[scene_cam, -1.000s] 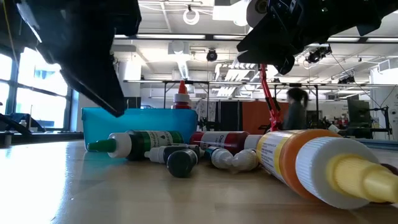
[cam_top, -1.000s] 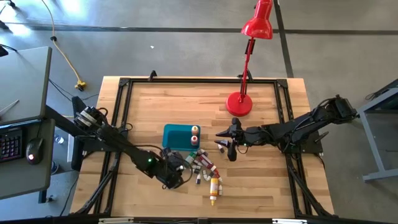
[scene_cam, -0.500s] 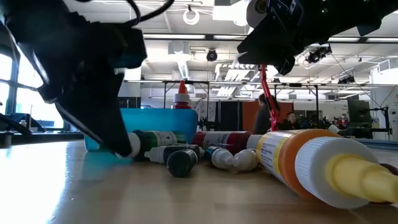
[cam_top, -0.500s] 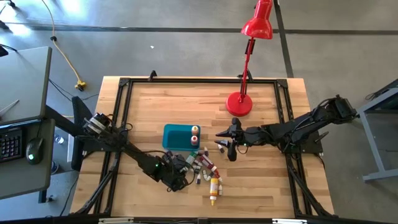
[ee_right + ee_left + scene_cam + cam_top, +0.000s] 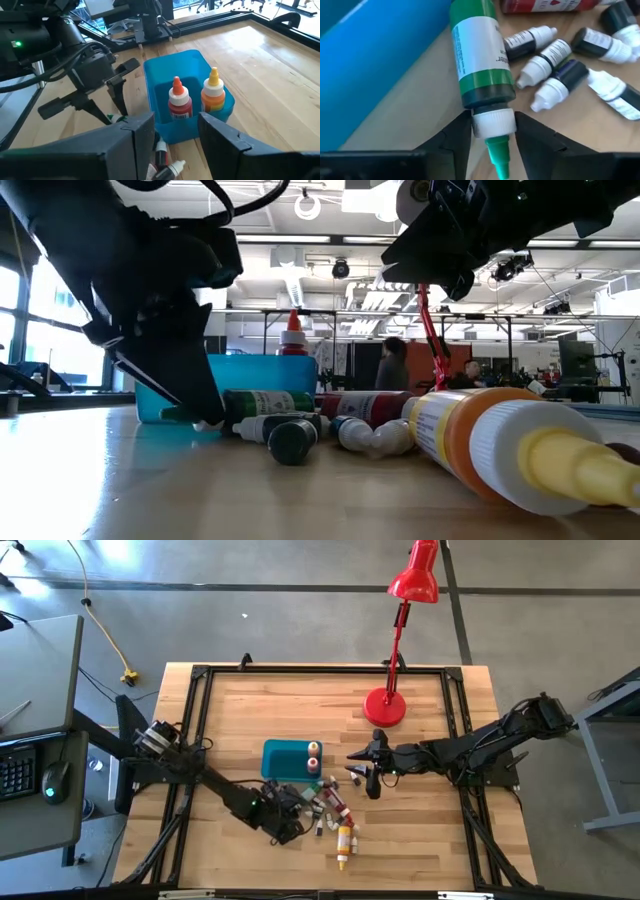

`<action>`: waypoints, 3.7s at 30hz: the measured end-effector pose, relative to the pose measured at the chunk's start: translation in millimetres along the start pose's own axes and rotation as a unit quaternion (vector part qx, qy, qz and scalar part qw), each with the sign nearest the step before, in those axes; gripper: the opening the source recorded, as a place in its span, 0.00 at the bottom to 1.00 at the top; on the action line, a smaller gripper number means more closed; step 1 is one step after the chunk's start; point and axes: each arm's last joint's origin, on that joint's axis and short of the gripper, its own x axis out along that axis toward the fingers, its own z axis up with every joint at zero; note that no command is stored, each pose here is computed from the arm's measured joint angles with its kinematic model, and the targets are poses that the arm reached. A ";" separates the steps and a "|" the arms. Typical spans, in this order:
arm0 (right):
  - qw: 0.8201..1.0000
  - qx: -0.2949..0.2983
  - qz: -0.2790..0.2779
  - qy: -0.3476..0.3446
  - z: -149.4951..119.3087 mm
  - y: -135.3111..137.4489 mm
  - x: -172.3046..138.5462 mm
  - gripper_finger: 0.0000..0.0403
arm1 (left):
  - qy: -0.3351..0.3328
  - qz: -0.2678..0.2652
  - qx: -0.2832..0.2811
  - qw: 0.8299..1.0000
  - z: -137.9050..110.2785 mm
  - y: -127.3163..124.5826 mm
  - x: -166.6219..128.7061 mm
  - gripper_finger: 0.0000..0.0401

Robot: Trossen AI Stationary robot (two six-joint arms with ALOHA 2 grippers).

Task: Pick & Place food coloring
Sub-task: Put the large green food coloring into the blue bin, then put the large yellow food coloring into the blue bin

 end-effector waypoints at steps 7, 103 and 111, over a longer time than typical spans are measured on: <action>1.000 0.000 0.000 0.001 -0.1 0.0 0.0 0.36 | 0.017 -0.004 0.017 1.000 -0.4 1.0 -1.0 0.23; 1.000 -0.013 0.003 -0.007 1.3 0.5 0.0 0.36 | 0.211 0.434 0.790 0.379 77.4 34.6 15.6 0.46; 1.000 -0.010 0.003 -0.006 1.3 0.5 0.0 0.36 | 0.164 0.422 0.773 0.446 82.6 10.7 -5.5 0.46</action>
